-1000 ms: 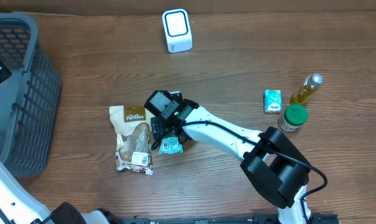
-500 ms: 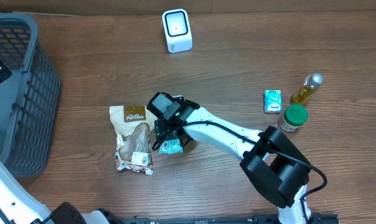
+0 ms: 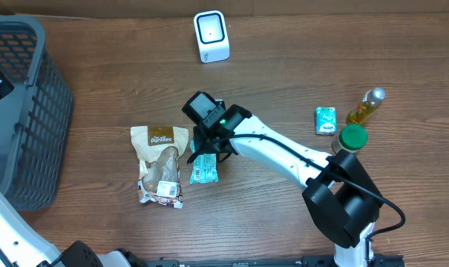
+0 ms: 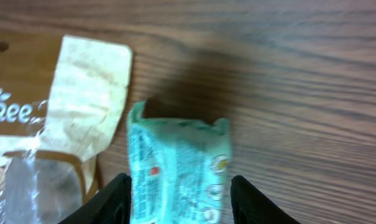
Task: Scan the item barcode
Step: 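Lower the right gripper onto the larger light-teal packet and close it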
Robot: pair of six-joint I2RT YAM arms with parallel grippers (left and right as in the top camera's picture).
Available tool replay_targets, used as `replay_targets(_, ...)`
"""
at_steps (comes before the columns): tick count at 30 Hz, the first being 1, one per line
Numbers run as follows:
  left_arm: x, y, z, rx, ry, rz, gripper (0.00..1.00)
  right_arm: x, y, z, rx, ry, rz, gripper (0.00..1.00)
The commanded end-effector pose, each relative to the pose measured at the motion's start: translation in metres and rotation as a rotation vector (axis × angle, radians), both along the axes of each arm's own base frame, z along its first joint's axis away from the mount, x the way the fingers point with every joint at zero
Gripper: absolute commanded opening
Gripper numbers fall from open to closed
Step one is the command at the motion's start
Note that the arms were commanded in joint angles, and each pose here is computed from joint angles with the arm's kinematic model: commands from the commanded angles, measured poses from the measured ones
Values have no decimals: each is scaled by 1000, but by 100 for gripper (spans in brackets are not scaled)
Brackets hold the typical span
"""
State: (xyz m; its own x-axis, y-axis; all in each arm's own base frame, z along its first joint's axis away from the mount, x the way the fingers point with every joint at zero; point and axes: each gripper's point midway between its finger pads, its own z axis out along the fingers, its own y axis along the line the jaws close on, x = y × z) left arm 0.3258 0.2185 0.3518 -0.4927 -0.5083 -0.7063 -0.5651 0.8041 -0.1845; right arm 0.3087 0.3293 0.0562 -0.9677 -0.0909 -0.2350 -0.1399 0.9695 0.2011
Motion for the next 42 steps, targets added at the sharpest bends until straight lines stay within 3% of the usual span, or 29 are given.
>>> replay_targets(1, 3, -1, -3, -14, -2, -6, 100, -17, 6, -18, -13, 36, 34, 49)
replay_targets(19, 2, -1, -3, -15, -1, -6, 100, -12, -1, -45, -91, 9, 25, 58)
replay_targets(28, 2, -1, -3, -15, -1, -6, 100, -10, 12, 15, -2, -17, 67, 61)
replay_targets(30, 2, -1, -3, -15, -1, -6, 100, -13, 9, 18, -9, -9, 66, 56)
replay_targets(37, 2, -1, -3, -15, -1, -6, 99, -32, 10, -1, -4, 65, 84, 7)
replay_targets(42, 2, -1, -3, -15, -1, -6, 100, -41, 25, -14, 49, 76, 118, 4)
